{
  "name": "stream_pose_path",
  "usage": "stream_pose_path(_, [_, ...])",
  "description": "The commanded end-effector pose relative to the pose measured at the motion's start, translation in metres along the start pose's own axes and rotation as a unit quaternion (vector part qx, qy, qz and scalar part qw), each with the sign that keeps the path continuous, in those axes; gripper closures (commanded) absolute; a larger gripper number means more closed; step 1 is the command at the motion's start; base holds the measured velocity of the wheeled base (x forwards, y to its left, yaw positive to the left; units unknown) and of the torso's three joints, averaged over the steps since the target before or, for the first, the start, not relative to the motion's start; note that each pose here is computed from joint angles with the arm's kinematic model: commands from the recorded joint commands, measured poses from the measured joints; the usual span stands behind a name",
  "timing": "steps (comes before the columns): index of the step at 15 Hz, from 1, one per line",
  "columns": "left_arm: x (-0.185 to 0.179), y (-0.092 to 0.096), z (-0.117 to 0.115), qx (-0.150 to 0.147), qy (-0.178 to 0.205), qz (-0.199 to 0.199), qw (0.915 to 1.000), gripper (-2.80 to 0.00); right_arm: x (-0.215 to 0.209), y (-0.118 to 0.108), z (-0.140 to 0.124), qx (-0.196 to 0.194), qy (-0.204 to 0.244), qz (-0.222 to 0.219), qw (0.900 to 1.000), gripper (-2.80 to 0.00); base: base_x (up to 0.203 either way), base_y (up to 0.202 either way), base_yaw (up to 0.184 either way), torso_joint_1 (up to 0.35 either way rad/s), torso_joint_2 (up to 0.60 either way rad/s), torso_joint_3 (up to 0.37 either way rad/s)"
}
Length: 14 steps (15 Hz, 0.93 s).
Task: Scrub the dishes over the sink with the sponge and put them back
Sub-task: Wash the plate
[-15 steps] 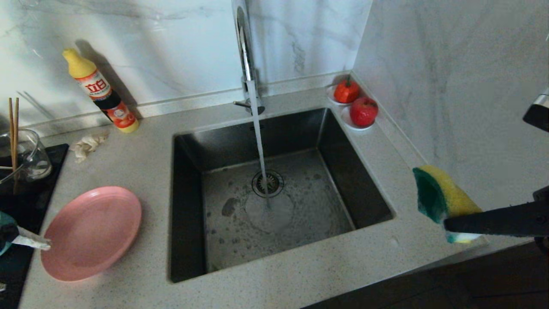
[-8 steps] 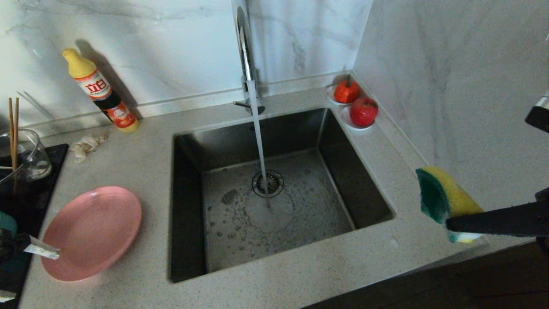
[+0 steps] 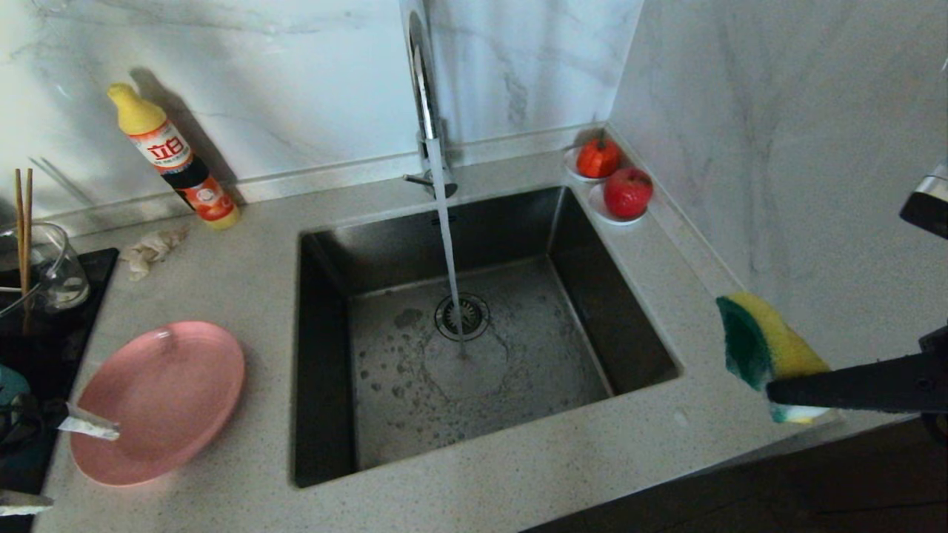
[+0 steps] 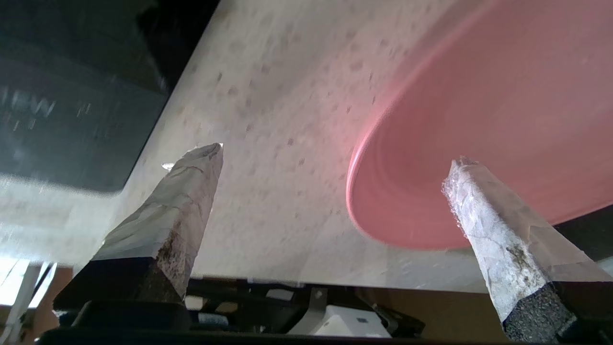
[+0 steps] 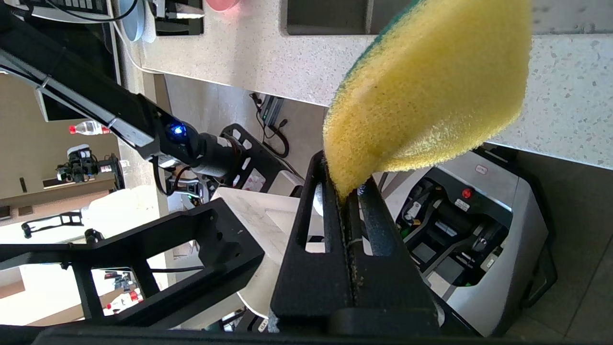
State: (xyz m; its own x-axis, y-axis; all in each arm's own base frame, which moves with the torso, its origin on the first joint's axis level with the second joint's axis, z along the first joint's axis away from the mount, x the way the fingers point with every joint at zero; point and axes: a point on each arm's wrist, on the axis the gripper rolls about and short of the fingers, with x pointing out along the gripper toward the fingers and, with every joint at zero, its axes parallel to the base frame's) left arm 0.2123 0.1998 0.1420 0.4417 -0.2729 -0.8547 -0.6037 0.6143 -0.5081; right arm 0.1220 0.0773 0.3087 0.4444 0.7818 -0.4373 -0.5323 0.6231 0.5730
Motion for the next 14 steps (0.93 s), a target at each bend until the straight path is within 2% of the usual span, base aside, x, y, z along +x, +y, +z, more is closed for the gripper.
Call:
stream_pose_path(1, [0.004,0.002,0.002,-0.002,0.002,-0.014,0.9999,-2.8,0.002,-0.002,0.0,0.004,0.001,-0.003,1.0,0.0,0.0,0.0,0.0,0.0,0.0,0.0])
stream_pose_path(5, [-0.004,-0.004,0.005,0.021,-0.032,-0.044,0.9983,-2.8,0.003,-0.005,0.0,0.001,0.0,-0.006,1.0,0.0,0.0,0.0,0.0,0.0,0.0,0.0])
stream_pose_path(10, [-0.021,-0.016,0.001,0.053,-0.072,-0.088,0.992,-2.8,0.003,-0.005,0.0,0.001,0.0,-0.006,1.0,0.0,0.0,0.0,0.0,0.0,0.0,0.0])
stream_pose_path(11, [-0.022,-0.017,-0.001,0.06,-0.076,-0.105,0.9897,-2.8,0.004,-0.006,-0.001,0.002,0.001,-0.008,1.0,0.0,0.0,0.0,0.0,0.0,0.0,0.0])
stream_pose_path(14, [-0.02,-0.017,-0.002,0.071,-0.078,-0.108,0.9886,-2.8,0.003,-0.007,-0.001,0.0,-0.006,-0.008,1.0,0.0,0.0,0.0,0.0,0.0,0.0,0.0])
